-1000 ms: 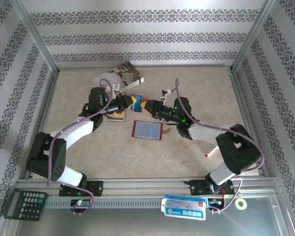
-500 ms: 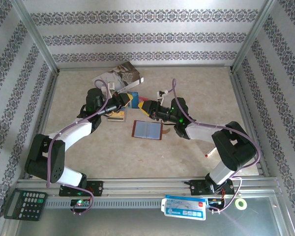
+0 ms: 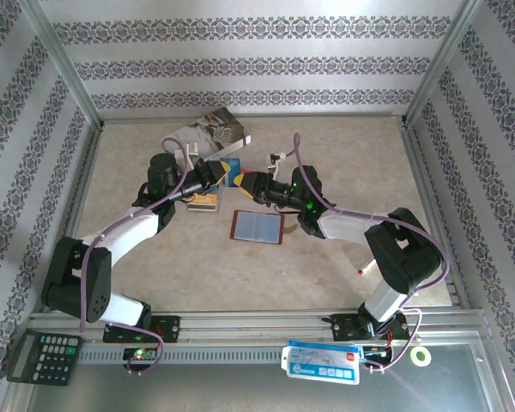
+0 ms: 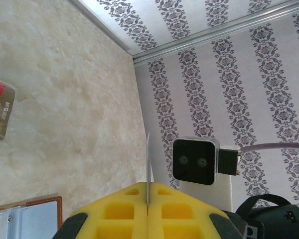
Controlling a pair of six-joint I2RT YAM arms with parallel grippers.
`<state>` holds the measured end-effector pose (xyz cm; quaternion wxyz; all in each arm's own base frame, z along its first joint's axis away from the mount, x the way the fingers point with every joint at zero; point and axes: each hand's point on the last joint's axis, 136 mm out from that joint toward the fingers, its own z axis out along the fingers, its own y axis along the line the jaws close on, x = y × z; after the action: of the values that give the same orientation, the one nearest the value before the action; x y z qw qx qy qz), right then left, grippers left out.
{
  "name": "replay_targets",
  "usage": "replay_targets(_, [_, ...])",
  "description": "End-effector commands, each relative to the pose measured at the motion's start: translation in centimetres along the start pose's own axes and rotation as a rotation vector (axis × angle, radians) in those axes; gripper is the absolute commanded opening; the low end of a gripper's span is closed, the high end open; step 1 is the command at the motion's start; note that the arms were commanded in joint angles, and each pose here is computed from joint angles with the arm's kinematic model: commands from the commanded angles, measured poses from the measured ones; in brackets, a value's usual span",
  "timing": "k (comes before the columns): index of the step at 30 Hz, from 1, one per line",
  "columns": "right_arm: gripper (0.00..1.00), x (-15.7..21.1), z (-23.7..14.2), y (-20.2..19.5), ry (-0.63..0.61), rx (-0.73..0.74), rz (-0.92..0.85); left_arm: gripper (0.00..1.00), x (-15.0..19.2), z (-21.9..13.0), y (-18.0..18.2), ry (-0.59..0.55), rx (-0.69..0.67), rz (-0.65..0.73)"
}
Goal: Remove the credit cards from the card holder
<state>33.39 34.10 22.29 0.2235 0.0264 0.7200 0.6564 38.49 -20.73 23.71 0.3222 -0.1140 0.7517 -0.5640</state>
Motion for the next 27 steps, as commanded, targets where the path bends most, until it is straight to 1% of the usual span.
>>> replay_targets(1, [0.27,-0.5,0.5,0.7,0.000,-0.030,-0.030,0.00,-0.8,-0.5,-1.5,-0.022,0.052,0.030])
replay_targets(4, [0.19,-0.7,0.3,0.6,-0.012,-0.024,-0.031,0.00,-0.6,-0.4,-1.2,-0.021,0.043,0.025])
replay_targets(6, [0.11,-0.8,0.2,0.3,-0.014,-0.014,-0.029,0.00,-0.7,-0.5,-1.0,-0.025,0.037,0.025])
replay_targets(8, [0.04,-0.8,0.1,-0.1,-0.014,0.000,-0.032,0.08,-0.8,-0.7,-1.0,-0.028,0.039,0.025])
replay_targets(10, [0.00,-0.7,0.0,-0.4,-0.014,0.014,-0.040,0.21,-0.9,-1.0,-1.0,-0.040,0.035,0.024])
replay_targets(11, [0.00,-0.6,0.0,-0.7,-0.011,0.025,-0.043,0.27,-1.0,-1.2,-0.7,-0.048,0.023,0.024])
replay_targets(13, [0.00,-0.5,-0.1,-1.4,-0.008,0.061,-0.056,0.44,-1.2,-1.9,0.4,-0.071,-0.026,0.016])
replay_targets(15, [0.00,-0.5,-0.3,-1.9,-0.004,0.093,-0.088,0.54,-1.5,-2.9,2.0,-0.092,-0.089,0.004])
replay_targets(17, [0.00,-0.5,-0.7,-2.9,0.009,0.151,-0.114,0.60,-1.8,-4.3,3.9,-0.110,-0.168,0.005])
replay_targets(19, [0.00,-0.5,-1.2,-3.9,0.025,0.224,-0.165,0.66,-2.2,-6.4,6.2,-0.131,-0.273,0.035])
replay_targets(22, [0.00,-0.9,-1.9,-5.1,0.051,0.331,-0.249,0.72,-2.6,-9.5,9.5,-0.134,-0.437,0.065])
replay_targets(24, [0.00,-1.3,-2.3,-5.9,0.071,0.406,-0.319,0.76,-2.8,-11.3,11.1,-0.131,-0.530,0.080])
replay_targets(27, [0.00,-1.9,-2.3,-6.2,0.125,0.481,-0.434,0.84,-3.0,-13.4,12.1,-0.126,-0.609,0.099])
